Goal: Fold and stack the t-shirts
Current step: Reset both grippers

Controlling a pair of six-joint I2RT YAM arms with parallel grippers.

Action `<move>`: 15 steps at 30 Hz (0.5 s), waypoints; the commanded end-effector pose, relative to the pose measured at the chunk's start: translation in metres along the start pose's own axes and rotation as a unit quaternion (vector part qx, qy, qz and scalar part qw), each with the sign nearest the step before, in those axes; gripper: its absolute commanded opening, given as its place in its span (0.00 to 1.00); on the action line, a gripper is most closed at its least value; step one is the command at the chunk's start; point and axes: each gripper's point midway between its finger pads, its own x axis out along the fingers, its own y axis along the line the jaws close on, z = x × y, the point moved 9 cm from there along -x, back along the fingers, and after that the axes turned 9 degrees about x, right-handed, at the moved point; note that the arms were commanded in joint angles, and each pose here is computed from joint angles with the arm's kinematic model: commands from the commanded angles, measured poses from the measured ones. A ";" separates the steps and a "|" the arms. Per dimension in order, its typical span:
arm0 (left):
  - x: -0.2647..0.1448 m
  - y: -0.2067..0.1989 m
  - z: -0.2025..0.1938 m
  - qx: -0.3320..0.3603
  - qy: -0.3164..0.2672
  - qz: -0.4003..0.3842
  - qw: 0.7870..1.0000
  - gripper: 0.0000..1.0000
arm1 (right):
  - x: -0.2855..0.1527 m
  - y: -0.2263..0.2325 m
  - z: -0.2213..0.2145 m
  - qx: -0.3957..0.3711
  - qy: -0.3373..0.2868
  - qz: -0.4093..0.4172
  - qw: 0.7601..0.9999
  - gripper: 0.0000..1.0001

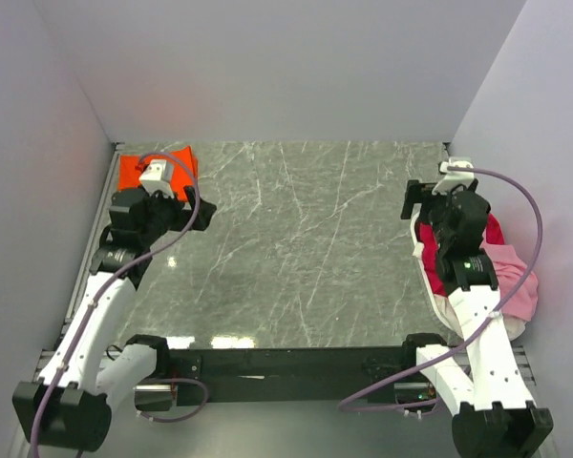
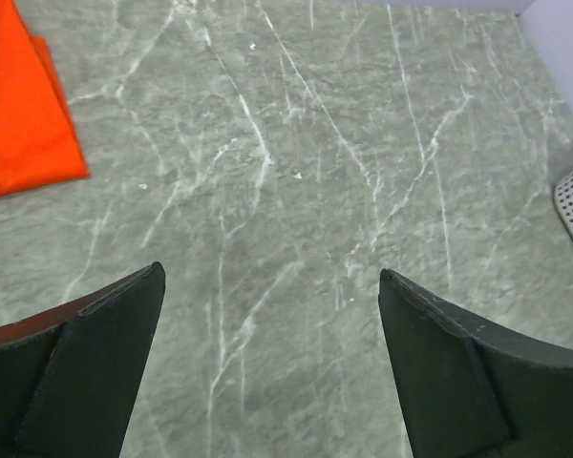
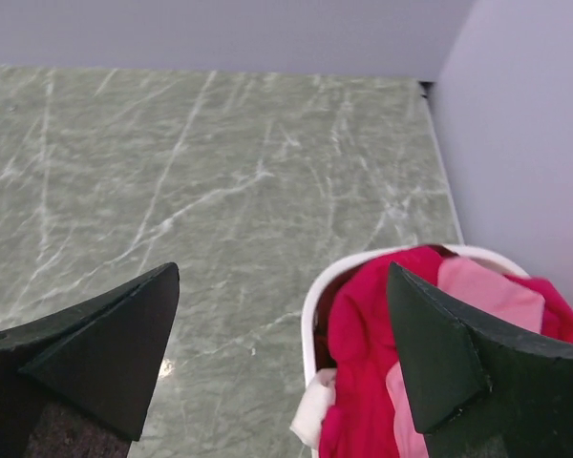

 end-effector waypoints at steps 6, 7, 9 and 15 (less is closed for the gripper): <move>-0.018 -0.002 -0.015 0.042 -0.009 0.035 0.998 0.99 | -0.007 -0.013 -0.005 0.052 -0.063 -0.085 0.993 0.94; -0.019 -0.002 -0.016 0.043 -0.010 0.037 0.998 0.99 | -0.007 -0.013 -0.006 0.052 -0.061 -0.084 0.993 0.94; -0.020 -0.002 -0.017 0.043 -0.011 0.041 0.998 0.99 | -0.006 -0.013 -0.010 0.050 -0.055 -0.085 0.994 0.93; -0.021 -0.004 -0.016 0.041 -0.011 0.035 0.998 0.99 | -0.007 -0.015 -0.018 0.038 -0.055 -0.087 0.994 0.91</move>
